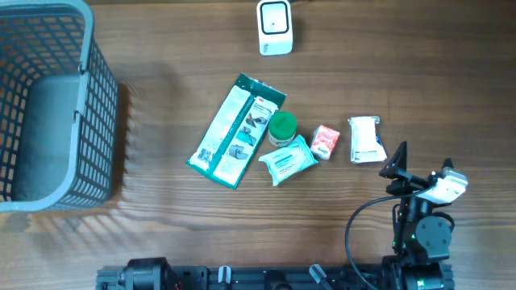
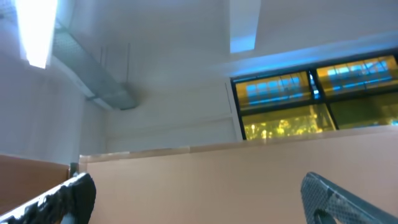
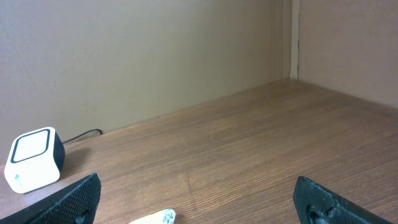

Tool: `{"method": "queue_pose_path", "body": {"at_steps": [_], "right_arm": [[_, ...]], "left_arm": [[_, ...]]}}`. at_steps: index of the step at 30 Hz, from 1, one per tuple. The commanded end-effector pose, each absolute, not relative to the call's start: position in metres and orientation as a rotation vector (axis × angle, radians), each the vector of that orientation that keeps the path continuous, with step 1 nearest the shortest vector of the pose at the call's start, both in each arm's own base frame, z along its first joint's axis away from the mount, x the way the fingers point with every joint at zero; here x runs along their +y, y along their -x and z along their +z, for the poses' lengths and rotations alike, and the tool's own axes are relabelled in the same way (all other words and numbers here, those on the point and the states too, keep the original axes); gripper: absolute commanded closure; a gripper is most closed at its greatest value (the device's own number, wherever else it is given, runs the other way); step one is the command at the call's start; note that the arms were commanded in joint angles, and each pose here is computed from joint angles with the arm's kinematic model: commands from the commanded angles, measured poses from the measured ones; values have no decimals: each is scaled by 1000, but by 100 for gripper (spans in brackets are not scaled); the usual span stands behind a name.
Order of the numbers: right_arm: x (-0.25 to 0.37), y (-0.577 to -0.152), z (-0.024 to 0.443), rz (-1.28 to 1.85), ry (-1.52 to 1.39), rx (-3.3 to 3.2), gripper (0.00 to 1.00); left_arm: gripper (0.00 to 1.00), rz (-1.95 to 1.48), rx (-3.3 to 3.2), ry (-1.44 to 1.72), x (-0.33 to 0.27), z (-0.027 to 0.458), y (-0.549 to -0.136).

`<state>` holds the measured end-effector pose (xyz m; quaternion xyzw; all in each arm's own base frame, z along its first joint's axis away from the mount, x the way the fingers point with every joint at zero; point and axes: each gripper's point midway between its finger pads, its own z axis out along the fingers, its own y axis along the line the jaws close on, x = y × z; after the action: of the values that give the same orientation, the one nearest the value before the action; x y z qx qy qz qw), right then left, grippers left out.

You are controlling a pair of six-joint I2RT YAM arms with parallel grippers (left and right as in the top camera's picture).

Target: Scan the item barcode

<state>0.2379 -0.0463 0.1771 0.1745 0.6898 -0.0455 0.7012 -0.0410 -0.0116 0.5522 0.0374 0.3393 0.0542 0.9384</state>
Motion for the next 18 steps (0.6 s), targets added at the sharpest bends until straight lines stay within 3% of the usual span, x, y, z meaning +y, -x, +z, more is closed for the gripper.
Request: {"method": "queue_pose_path", "body": {"at_steps": [1,4,9,18], "right_arm": [[-46,-237,180,-100,-387,1525,0],[-46,-237,180,-100,-387,1525,0],[-46,-237,180,-100,-387,1525,0],[-44,-238,180,-87,-377,1528,0]], "left_arm": [[0,95,560,-85,-14,570,44],[0,113,538,-24,-3,573,33],[0,76,953,-20,0,501,-49],[0,-86,1238,-27,-12,399,-146]]}}
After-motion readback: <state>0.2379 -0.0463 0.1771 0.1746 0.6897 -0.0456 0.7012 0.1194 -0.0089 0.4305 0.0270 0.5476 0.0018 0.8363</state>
